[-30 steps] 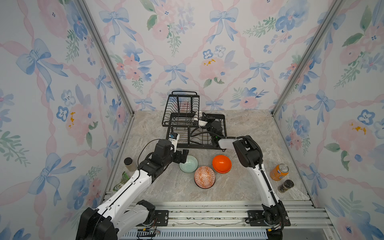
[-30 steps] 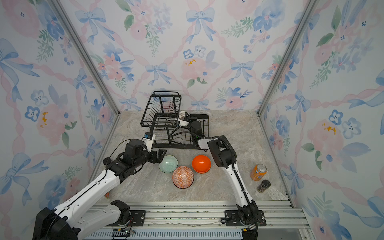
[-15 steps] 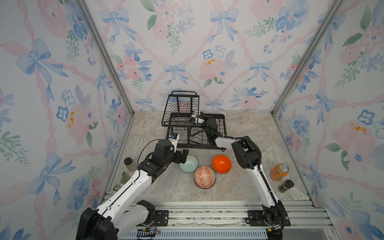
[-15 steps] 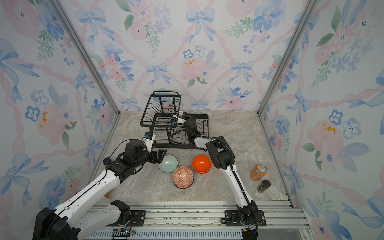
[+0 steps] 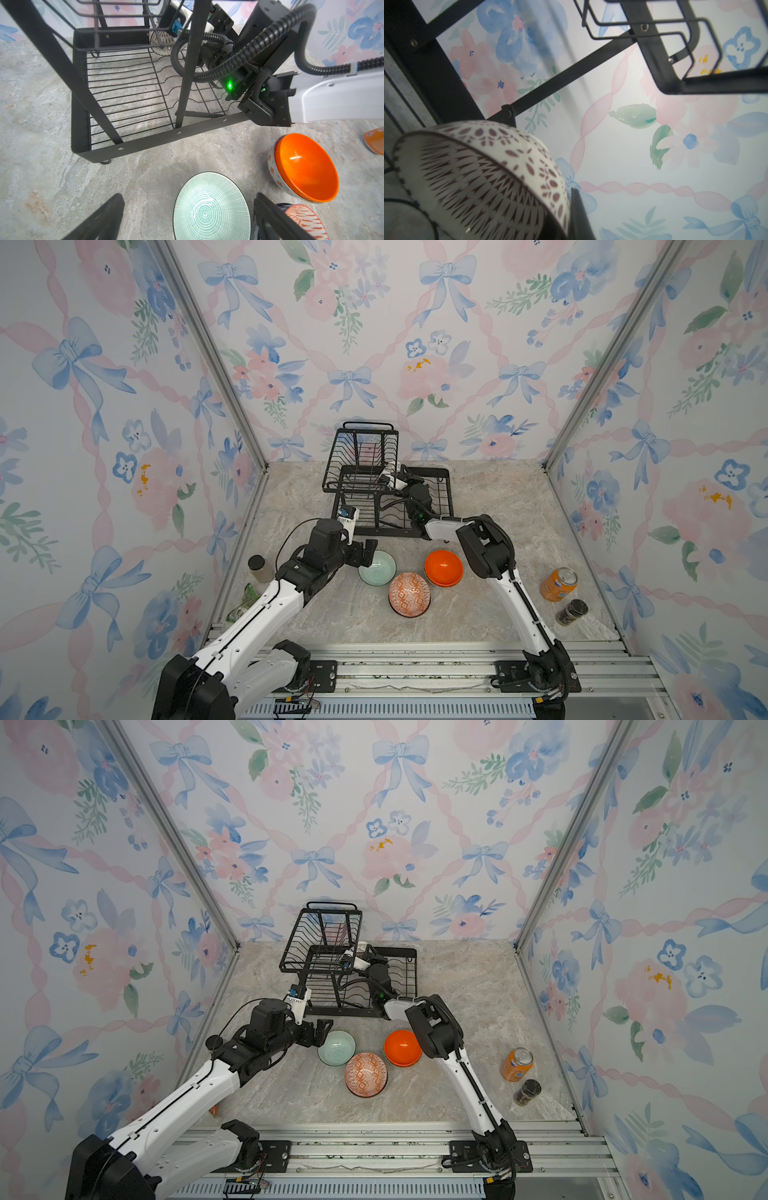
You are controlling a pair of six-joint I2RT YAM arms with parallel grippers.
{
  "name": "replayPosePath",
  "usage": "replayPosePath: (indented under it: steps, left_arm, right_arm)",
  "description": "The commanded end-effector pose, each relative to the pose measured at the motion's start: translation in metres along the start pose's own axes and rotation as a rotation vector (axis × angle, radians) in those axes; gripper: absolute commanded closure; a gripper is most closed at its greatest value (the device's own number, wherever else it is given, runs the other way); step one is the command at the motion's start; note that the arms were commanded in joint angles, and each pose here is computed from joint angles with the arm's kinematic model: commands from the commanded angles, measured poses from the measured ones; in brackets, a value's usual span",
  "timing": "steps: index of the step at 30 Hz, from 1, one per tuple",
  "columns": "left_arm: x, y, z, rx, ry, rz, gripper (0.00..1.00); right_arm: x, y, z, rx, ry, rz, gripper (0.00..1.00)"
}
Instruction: Load the bowls into the dish rack
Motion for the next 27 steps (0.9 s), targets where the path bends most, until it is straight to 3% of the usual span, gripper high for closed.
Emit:
replayPosePath:
  steps: [1,9,27]
  left_arm:
    - [0.0,-0.002,0.002,0.014,-0.006,-0.005,0.02]
    - [0.001,0.0,0.002,0.015,-0.011,0.0,0.02]
    - [0.003,0.001,0.003,0.022,-0.018,0.008,0.02]
  right_arm:
    - [-0.012,0.037,0.046,-0.103,-0.091,0.084,1.0]
    - [-0.024,0.049,0.068,-0.164,-0.196,0.055,1.0]
    - [-0.023,0.04,0.079,-0.259,-0.262,-0.024,1.0]
Point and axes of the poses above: each gripper's point midway between its finger pads, its own x axis out along the fingers, its own z axis along the line the jaws close on, y = z × x, the point moved 9 cm from there along -x, back along the fingers
